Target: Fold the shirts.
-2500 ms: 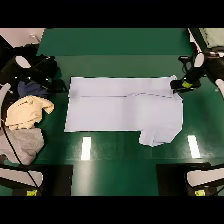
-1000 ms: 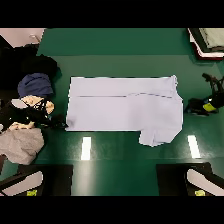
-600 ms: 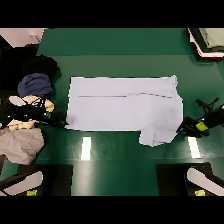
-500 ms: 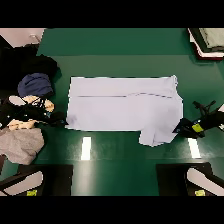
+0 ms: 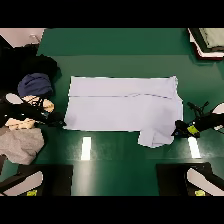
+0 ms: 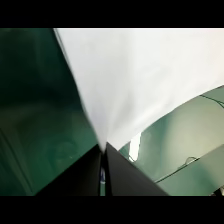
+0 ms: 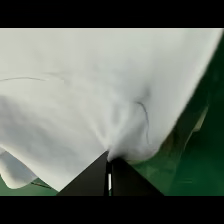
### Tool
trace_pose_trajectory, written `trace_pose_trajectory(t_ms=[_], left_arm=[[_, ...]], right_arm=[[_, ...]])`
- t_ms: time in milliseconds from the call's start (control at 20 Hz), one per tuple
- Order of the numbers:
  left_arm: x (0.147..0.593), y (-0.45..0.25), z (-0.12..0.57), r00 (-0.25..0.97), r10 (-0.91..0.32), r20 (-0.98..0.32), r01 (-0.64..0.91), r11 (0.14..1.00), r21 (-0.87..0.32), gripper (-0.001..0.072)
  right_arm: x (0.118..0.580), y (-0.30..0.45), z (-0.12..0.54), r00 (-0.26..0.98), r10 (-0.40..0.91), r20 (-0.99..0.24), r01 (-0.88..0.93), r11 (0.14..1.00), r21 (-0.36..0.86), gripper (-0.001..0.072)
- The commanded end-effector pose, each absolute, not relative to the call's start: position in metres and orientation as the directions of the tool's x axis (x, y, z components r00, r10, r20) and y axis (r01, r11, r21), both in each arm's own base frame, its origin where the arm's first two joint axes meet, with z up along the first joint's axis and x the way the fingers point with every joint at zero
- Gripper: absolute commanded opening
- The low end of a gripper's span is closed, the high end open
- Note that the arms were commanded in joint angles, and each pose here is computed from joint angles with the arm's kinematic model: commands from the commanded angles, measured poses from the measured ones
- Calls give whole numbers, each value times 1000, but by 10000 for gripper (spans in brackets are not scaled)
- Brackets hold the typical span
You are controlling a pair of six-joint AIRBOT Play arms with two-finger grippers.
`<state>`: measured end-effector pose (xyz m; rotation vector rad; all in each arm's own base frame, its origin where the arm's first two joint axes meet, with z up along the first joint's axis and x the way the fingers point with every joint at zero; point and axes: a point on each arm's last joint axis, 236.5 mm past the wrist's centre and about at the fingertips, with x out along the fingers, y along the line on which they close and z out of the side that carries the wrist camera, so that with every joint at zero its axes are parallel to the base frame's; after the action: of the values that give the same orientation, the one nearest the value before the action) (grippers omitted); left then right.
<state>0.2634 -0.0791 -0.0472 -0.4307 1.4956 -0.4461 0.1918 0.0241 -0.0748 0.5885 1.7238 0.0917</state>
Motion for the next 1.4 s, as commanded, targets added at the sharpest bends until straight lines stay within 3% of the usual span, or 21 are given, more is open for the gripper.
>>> trace_pose_trajectory(t_ms=[0,100,250,450,600,1000,1200,1250,1300,1350], left_arm=[[247,-67,-16,50,-467,-883,83,883,-462,17],[226,-74,11,58,-475,-878,135,875,-465,18],[206,-78,35,87,-473,-877,93,880,-465,18],[232,-82,52,213,-487,-847,97,873,-477,18],[273,-88,62,352,-519,-779,93,847,-523,18],[360,-72,44,436,-501,-748,46,842,-537,19],[400,-78,27,431,-561,-706,24,790,-613,20],[410,-77,19,433,-561,-706,4,784,-620,22],[423,-72,13,449,-549,-705,-20,783,-622,154],[435,-68,10,469,-536,-702,-71,769,-635,412]], right_arm=[[159,10,-55,-195,346,-918,277,917,286,16],[153,1,-32,-160,302,-940,288,925,248,16],[181,-14,18,43,233,-971,270,933,236,15],[225,-23,65,245,166,-955,218,951,221,16],[263,-11,69,265,174,-948,125,969,212,16],[361,-10,40,256,162,-953,76,979,187,16],[397,-14,21,240,174,-955,86,976,199,22],[408,-9,16,242,198,-950,88,970,224,74],[423,-3,13,261,235,-936,95,959,267,320],[437,3,14,290,278,-916,109,941,321,486]])
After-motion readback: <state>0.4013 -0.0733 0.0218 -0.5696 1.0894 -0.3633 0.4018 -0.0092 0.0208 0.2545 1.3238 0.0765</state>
